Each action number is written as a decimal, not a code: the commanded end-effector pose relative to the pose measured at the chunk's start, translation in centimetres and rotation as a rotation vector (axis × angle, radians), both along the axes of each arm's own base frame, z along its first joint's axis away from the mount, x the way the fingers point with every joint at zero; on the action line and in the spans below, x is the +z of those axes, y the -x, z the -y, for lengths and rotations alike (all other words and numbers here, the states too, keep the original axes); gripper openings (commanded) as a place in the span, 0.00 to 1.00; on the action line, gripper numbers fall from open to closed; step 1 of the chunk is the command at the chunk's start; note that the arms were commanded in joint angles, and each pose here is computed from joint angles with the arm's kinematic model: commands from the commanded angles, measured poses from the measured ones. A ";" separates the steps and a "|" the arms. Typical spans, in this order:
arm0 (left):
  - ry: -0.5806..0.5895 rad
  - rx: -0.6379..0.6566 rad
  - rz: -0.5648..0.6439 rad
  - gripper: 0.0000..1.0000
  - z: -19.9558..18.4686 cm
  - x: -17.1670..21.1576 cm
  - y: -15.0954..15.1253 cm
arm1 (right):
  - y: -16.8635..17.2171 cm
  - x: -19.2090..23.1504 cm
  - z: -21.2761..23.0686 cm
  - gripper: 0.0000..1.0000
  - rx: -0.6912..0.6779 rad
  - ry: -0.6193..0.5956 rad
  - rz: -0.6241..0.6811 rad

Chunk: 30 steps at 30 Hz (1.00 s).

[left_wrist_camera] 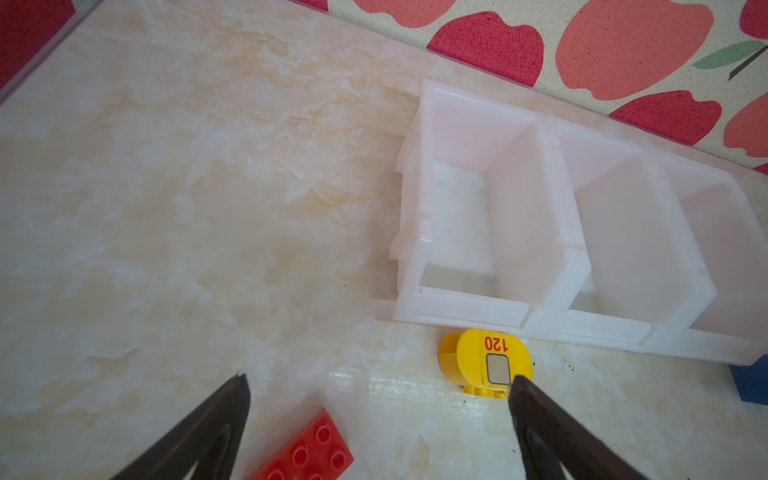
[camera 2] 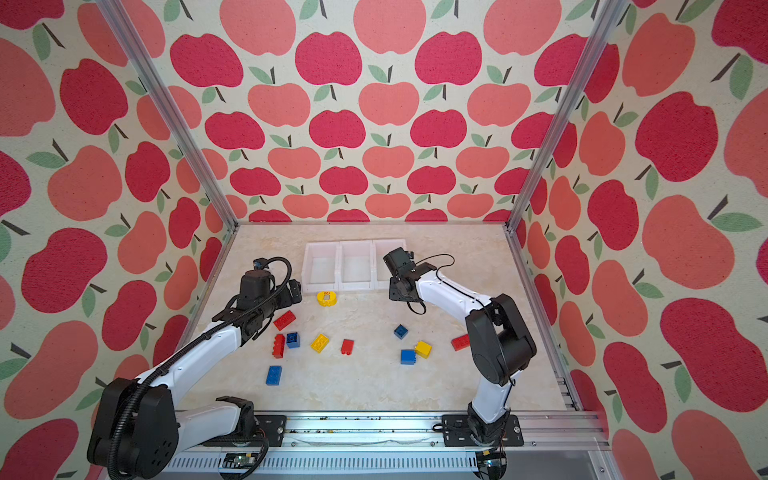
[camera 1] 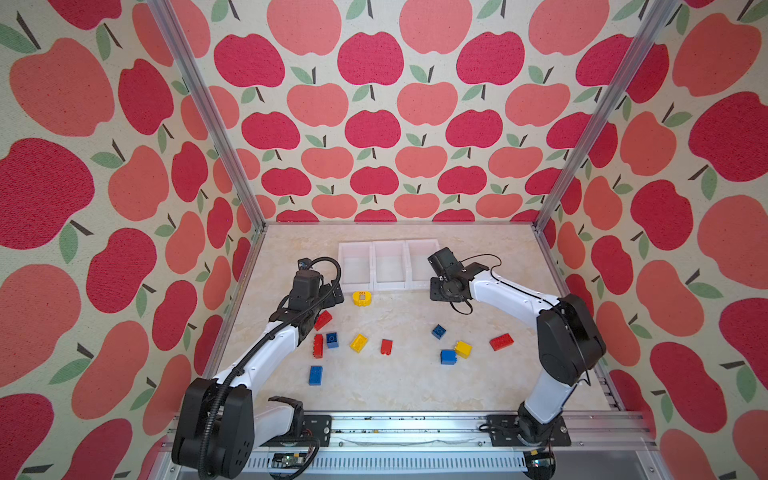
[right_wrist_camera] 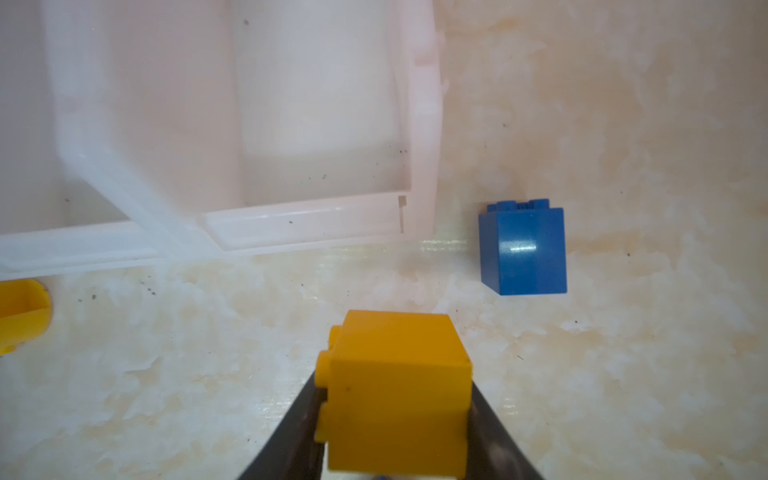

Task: Sort the legos into containers by color
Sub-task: 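Carry the yellow brick over the bin compartment and release it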

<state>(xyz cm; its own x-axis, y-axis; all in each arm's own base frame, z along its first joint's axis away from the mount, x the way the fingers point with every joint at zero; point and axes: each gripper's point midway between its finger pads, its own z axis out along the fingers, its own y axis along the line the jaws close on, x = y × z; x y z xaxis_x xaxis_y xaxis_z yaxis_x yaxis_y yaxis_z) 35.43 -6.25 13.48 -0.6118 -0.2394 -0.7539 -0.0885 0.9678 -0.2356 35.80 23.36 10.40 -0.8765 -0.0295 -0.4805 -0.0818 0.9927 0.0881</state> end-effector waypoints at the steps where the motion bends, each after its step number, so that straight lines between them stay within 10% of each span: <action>1: 0.040 -0.005 0.006 0.99 0.4 0.1 0.4 | -1.2 2.5 -0.6 0.32 0.055 -0.005 0.037; 22: 0.137 -0.016 -0.021 0.99 0.5 -0.4 2.5 | -9.6 1.1 -5.7 0.33 0.181 0.047 0.081; 30: 0.132 -0.001 -0.058 0.99 0.1 -1.1 3.0 | -9.9 0.6 -6.0 0.56 0.197 0.049 0.063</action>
